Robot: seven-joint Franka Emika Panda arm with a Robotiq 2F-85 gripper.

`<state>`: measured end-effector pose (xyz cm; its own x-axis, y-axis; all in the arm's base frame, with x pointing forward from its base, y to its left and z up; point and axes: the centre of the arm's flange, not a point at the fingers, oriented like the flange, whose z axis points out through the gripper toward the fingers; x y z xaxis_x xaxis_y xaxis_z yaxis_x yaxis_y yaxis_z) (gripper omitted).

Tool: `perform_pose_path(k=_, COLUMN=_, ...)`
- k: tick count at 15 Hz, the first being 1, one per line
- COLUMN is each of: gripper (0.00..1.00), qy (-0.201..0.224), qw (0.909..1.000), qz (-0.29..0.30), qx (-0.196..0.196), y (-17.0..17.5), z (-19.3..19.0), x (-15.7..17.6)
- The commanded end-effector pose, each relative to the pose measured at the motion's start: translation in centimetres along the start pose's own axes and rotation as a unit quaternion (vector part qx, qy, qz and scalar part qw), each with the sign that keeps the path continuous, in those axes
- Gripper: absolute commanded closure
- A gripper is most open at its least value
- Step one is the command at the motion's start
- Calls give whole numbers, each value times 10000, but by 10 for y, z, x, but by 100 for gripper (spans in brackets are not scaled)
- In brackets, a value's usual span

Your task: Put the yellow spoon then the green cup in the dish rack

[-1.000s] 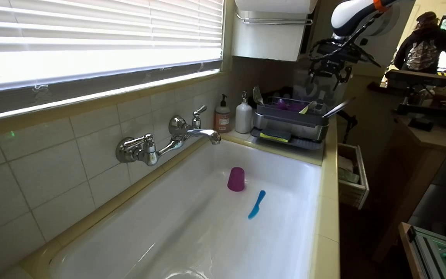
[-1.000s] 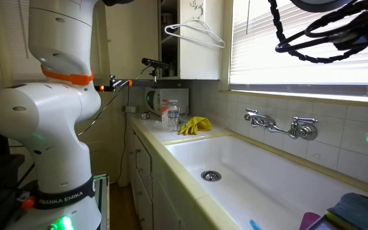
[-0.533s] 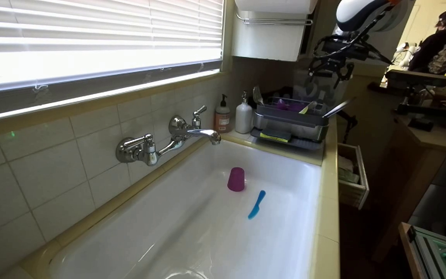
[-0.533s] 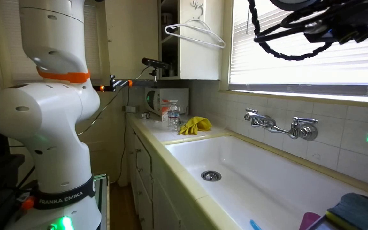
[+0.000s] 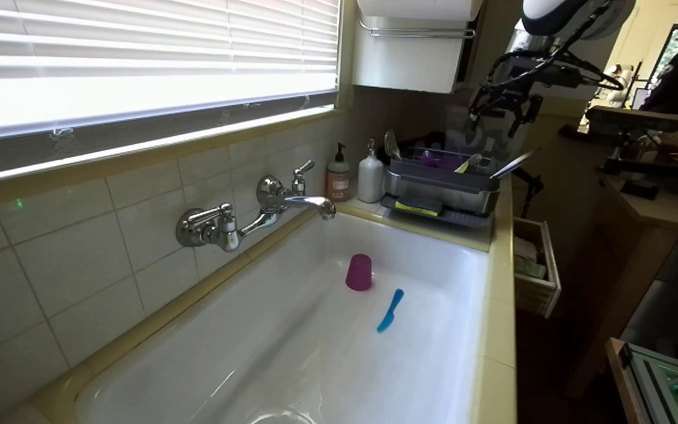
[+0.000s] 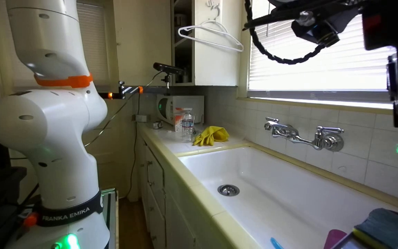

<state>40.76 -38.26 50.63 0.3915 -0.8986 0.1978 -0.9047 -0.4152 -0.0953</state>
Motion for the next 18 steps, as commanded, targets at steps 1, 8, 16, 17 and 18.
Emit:
perform_pose_path(k=1, gripper=0, qy=-285, qw=9970, qz=-716, qx=2, y=-1, z=-2, x=-34)
perform_pose_path(k=8, gripper=0, qy=-618, qw=9830, qz=-1728, qx=-75, y=-19, z=11, x=-66)
perform_pose_path(k=16, gripper=0, qy=-874, qw=9582, qz=-2711, qx=-274, y=-29, z=26, x=-90)
perform_pose_path(k=17, gripper=0, qy=-870, qw=9561, qz=-2783, qx=-290, y=-31, z=27, x=-93)
perform_pose_path(k=18, gripper=0, qy=-872, qw=9540, qz=-2852, qx=-310, y=-32, z=28, x=-96)
